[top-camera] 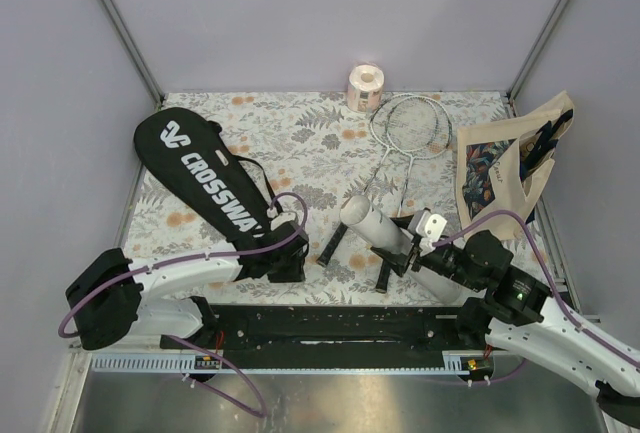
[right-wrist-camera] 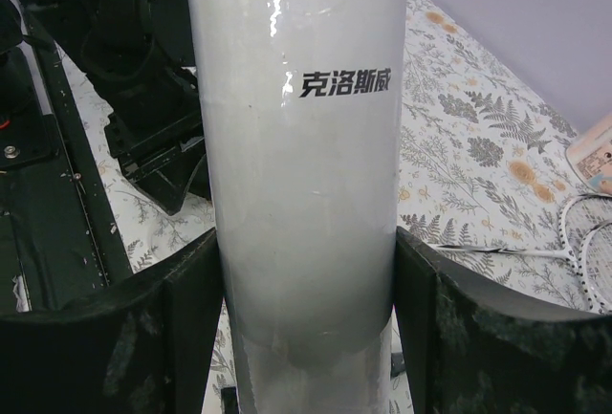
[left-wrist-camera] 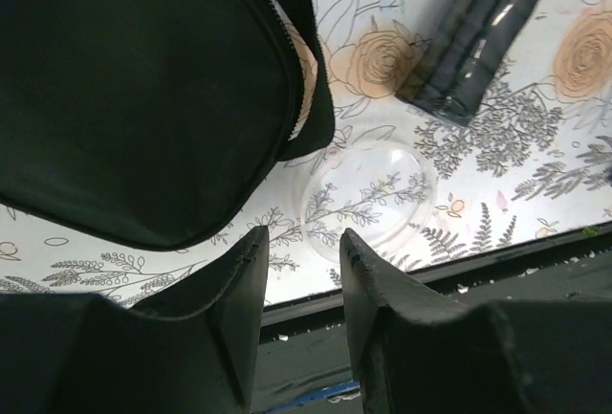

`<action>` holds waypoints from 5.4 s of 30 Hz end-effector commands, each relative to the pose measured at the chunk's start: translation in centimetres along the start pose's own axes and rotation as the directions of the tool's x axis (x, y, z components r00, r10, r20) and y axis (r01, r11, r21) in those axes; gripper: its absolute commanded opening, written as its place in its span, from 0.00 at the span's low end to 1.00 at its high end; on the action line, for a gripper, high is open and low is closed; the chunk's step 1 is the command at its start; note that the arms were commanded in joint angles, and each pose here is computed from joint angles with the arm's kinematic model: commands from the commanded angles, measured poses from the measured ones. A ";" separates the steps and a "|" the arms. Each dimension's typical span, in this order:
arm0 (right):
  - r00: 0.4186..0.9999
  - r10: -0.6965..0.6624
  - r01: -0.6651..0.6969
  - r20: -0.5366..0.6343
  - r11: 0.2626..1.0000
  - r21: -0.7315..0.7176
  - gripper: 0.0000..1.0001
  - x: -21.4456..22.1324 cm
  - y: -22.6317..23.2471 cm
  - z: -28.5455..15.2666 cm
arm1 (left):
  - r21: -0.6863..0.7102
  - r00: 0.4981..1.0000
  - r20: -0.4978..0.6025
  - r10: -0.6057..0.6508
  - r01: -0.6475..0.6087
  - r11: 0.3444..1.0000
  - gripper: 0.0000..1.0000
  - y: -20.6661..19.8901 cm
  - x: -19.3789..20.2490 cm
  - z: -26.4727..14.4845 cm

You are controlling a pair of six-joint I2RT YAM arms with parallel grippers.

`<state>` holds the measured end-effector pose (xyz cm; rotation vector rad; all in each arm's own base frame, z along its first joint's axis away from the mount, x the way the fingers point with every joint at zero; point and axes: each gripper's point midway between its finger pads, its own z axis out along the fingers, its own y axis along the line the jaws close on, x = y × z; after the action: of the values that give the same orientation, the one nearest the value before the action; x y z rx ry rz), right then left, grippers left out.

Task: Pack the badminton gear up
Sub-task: Close the lid on the shuttle tube.

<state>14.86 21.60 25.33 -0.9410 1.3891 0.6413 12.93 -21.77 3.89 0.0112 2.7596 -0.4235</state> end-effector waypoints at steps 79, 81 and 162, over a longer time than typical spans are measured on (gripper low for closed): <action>0.924 -0.321 0.332 0.208 0.943 -0.016 0.39 -2.4 0.2 3.6 | 0.646 0.973 0.229 0.001 -0.152 0.748 0.00 -12.3 -13.1 -21.7; 0.926 -0.320 0.331 0.200 0.943 -0.020 0.39 -2.3 0.2 3.8 | 0.646 0.974 0.225 0.003 -0.152 0.748 0.00 -12.3 -13.0 -21.6; 0.967 -0.170 0.174 0.189 0.985 -0.005 0.38 -3.7 -0.4 6.1 | 0.632 0.954 0.300 -0.011 -0.189 0.752 0.39 -11.7 -13.1 -19.1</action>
<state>17.81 26.50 22.36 -1.1283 1.2344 0.5336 17.55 -25.94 27.48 0.2346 2.2616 -1.2021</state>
